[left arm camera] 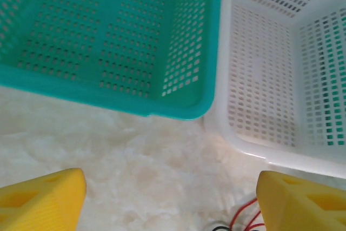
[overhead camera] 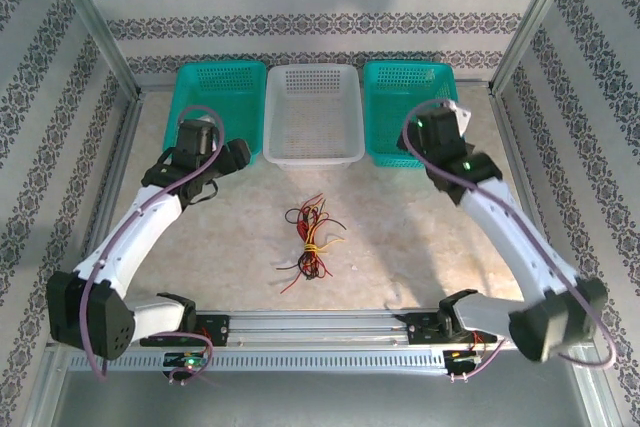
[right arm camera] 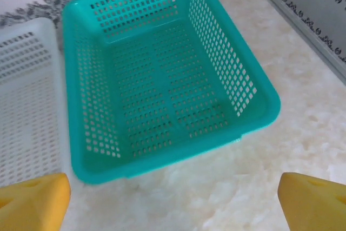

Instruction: Untangle the cables

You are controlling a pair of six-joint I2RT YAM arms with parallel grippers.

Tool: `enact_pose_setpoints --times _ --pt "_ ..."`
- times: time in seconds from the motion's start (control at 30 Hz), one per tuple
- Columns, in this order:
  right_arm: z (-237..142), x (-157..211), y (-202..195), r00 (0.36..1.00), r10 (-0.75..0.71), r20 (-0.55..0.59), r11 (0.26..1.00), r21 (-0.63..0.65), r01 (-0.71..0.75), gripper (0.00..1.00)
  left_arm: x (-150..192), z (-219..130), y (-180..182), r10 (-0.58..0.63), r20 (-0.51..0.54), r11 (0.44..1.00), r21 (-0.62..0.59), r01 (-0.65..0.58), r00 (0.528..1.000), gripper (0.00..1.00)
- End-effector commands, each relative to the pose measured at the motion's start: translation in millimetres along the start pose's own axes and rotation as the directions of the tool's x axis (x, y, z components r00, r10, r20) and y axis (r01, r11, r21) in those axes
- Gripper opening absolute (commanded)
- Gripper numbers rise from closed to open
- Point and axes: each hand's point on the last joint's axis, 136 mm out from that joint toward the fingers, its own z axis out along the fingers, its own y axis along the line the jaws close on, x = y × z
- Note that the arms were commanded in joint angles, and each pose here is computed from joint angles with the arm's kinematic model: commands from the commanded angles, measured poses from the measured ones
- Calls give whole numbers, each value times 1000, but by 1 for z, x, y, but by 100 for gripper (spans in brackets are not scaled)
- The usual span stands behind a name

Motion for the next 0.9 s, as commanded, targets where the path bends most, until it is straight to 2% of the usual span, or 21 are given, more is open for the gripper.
enact_pose_setpoints --times 0.0,0.07,0.1,0.17,0.27,0.37,0.4,0.47,0.57,0.63,0.7,0.87 --pt "-10 26 50 974 -223 -44 975 -33 222 98 20 5 -21 46 -82 995 87 -39 996 80" --pt "-27 59 83 937 -346 -40 934 -114 339 98 38 5 -24 68 -109 992 115 -55 992 80" --pt "-35 79 94 924 -376 -77 917 -175 358 98 46 5 -23 70 -118 990 128 -55 990 80" --pt "-62 137 117 868 -449 -213 856 -381 350 94 59 3 -16 55 -132 991 126 -39 990 81" --pt "-101 203 129 786 -546 -288 778 -523 349 93 66 0 -7 43 -137 994 101 -29 990 82" --pt "-129 260 133 698 -609 -376 734 -600 317 94 65 -2 -11 28 -154 994 107 -11 988 81" --pt "-130 273 132 675 -612 -412 739 -601 304 98 63 -2 -13 20 -156 994 109 -3 988 80" --pt "-121 298 128 636 -593 -493 779 -553 297 98 57 -3 -17 -5 -149 993 113 22 989 79" --pt "-109 325 137 586 -586 -560 795 -536 283 98 48 -7 -23 -32 -126 990 135 49 992 77" --pt "-100 338 142 563 -575 -594 809 -514 285 95 45 -11 -23 -55 -112 988 138 70 992 77" --pt "-89 352 145 521 -562 -643 824 -488 286 87 44 -15 -21 -58 -102 988 133 72 993 77" --pt "-59 360 130 510 -485 -710 874 -374 310 80 53 -21 11 -47 -108 999 -14 46 993 77"
